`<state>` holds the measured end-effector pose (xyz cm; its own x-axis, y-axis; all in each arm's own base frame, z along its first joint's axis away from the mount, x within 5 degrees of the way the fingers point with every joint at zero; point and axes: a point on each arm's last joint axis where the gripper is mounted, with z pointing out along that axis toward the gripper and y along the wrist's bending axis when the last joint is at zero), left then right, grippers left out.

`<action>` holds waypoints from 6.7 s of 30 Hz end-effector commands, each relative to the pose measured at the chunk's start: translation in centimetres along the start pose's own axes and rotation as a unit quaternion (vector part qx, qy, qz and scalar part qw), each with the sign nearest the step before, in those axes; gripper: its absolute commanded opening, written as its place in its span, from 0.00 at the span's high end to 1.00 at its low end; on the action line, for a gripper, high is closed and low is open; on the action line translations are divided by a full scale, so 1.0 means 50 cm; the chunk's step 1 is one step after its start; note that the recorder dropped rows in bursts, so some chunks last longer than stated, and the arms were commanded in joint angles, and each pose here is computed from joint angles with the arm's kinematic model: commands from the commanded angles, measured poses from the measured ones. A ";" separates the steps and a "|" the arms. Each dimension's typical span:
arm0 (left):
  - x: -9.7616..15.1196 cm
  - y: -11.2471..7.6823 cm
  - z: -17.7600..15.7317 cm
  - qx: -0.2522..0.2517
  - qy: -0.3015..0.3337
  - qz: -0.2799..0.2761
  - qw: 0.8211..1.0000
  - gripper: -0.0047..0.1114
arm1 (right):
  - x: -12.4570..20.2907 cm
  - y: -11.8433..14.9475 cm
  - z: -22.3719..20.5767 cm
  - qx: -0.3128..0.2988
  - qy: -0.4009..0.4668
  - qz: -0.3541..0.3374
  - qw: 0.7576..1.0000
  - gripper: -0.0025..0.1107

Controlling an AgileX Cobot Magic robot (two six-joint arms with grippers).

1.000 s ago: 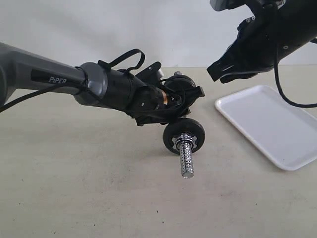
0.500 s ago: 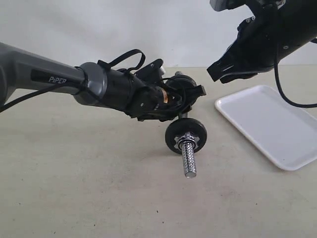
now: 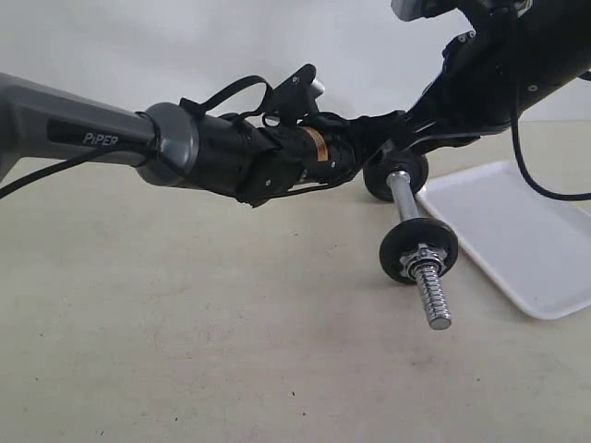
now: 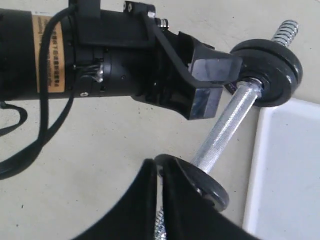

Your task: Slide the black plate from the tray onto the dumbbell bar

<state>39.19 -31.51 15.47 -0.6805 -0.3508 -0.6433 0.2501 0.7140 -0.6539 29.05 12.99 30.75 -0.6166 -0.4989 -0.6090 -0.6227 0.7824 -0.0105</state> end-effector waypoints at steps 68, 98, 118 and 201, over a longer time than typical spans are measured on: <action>-0.092 -0.087 -0.645 -0.070 -0.080 0.360 0.927 0.92 | 0.155 0.116 -0.443 0.042 -0.138 -0.008 0.989 0.98; 0.053 0.021 -0.881 0.039 -0.210 0.304 0.928 0.92 | 0.465 0.222 -0.680 0.128 -0.380 -0.011 0.916 0.98; 0.206 0.147 -0.836 0.065 -0.176 0.379 0.906 0.92 | 0.461 0.218 -0.689 0.156 -0.399 -0.041 0.903 0.98; 0.206 0.165 -0.832 0.021 -0.158 0.377 0.912 0.92 | 0.528 0.131 -0.106 0.064 -0.335 0.167 0.925 0.98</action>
<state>5.63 -4.02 20.18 -0.0755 0.0645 -0.9951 0.5911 0.8066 0.0074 6.19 3.00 18.70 -0.3083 0.0728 -0.9485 -0.3662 0.9112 0.1889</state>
